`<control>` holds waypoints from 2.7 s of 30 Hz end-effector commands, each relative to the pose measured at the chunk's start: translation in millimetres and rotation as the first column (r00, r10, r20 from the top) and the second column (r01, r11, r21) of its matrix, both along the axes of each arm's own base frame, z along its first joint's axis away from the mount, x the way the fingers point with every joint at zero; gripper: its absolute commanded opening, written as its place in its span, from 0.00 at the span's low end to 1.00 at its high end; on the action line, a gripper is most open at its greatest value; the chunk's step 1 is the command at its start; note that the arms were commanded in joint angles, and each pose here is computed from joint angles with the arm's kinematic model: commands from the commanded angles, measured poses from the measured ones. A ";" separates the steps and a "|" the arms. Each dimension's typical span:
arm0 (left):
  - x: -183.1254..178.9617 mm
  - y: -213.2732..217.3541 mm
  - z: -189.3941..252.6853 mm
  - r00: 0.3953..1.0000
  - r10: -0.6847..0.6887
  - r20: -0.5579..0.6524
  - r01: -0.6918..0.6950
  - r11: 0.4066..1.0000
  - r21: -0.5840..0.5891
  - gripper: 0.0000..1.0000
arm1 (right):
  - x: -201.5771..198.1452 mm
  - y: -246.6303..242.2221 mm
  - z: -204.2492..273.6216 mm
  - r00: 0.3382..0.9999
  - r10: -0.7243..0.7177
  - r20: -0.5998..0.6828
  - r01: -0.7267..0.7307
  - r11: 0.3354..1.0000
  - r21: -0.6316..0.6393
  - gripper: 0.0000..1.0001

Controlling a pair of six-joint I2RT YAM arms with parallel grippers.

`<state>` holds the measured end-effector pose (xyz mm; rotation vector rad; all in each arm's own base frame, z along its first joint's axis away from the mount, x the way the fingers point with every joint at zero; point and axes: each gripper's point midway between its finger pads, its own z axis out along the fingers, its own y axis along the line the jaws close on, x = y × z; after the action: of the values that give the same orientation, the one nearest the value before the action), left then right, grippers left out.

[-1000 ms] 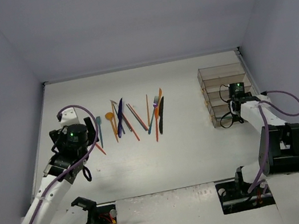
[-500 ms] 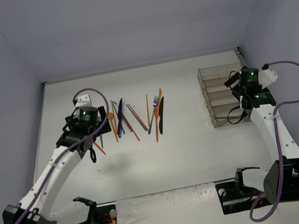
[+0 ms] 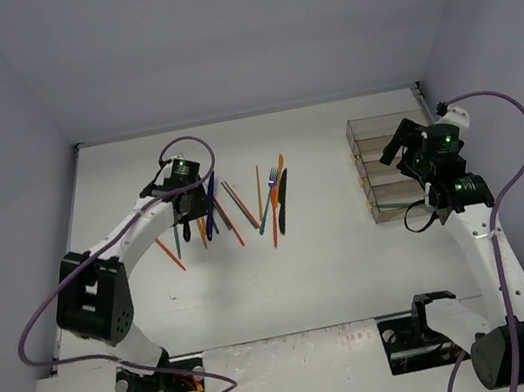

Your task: Sort the eating utensils into containers

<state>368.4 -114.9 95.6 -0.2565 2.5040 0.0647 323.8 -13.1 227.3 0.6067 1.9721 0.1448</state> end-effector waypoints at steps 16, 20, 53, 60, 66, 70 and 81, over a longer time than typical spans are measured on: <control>65.2 3.6 -38.9 0.997 0.083 -0.009 -0.083 0.994 -0.064 0.38 | 1.4 28.7 10.6 0.987 0.157 0.031 -0.154 0.985 -0.075 0.82; 68.4 6.5 -46.7 0.996 0.092 -0.013 -0.093 0.994 -0.060 0.35 | 1.6 28.7 6.2 0.987 0.158 0.020 -0.156 0.985 -0.075 0.82; 40.0 -84.5 187.9 0.885 -0.112 0.452 0.334 0.828 -0.450 0.00 | 7.5 160.1 46.5 0.754 0.646 0.116 -0.649 0.760 -0.014 0.84; 3.8 -149.0 251.7 0.784 -0.156 0.600 0.532 0.667 -0.521 0.00 | -5.6 247.8 88.0 0.587 0.768 0.258 -0.787 0.616 -0.044 0.83; -14.9 -175.6 271.9 0.749 -0.168 0.641 0.593 0.601 -0.536 0.00 | -17.3 291.9 114.7 0.510 0.798 0.322 -0.825 0.560 -0.081 0.81; -24.9 -183.9 281.3 0.739 -0.159 0.654 0.607 0.579 -0.545 0.00 | -15.7 304.5 116.7 0.510 0.795 0.328 -0.822 0.563 -0.087 0.78; -40.9 -196.2 300.8 0.701 -0.142 0.699 0.648 0.538 -0.540 0.00 | -9.1 311.4 108.2 0.539 0.780 0.318 -0.802 0.591 -0.088 0.55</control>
<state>333.9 -312.0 343.6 0.0244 1.9039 -1.0814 303.7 294.6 294.0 -0.3853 1.9055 0.8247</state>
